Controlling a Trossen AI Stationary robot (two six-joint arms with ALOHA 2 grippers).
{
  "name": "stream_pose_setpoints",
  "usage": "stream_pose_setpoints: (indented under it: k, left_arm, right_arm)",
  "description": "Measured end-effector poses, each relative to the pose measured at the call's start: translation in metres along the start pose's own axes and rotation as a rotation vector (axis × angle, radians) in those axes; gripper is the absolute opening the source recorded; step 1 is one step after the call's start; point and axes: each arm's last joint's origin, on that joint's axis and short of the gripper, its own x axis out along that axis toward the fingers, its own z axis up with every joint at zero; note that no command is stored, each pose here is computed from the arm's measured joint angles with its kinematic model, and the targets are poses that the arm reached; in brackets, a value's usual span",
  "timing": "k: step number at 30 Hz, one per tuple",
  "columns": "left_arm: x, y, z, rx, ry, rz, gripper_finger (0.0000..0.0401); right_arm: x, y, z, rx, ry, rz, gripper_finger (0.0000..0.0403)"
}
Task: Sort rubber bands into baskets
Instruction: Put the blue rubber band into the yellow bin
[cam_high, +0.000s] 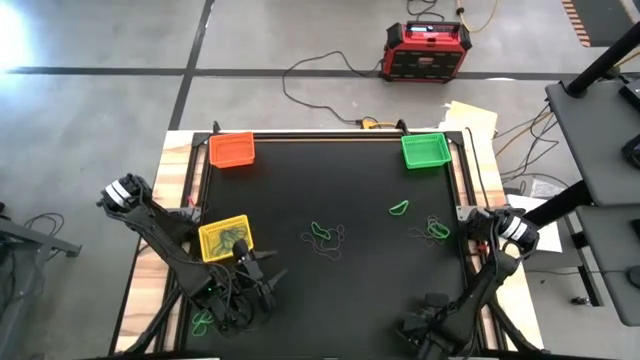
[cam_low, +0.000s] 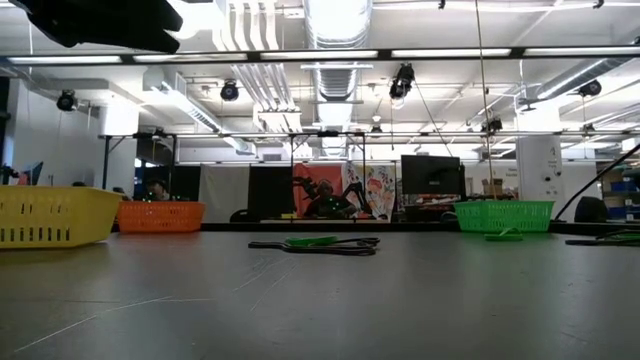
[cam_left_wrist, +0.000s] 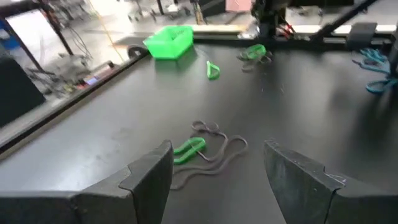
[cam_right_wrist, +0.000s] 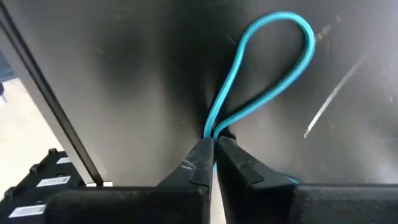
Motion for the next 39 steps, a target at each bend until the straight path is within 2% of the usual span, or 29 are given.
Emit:
stream_pose_setpoints:
  k: [7,27,33,39]
  left_arm:
    - [-0.001,0.0,0.0,-0.008,0.069,-0.056,0.0232]
    - [-0.002,0.003,-0.001,0.026,0.088,-0.051,0.0232]
    - [-0.008,0.005,0.004,-0.002,0.17,-0.136,0.0232]
    - [-0.021,0.001,-0.001,0.001,0.223,-0.215,0.0232]
  right_arm:
    - [-0.009,0.001,0.016,-0.037,-0.057,0.028,0.0008]
    - [-0.029,-0.008,0.052,-0.124,-0.191,0.013,0.0008]
    - [-0.034,-0.02,0.076,-0.171,-0.29,-0.013,0.0008]
    - [-0.041,-0.039,0.114,-0.24,-0.429,-0.052,0.0008]
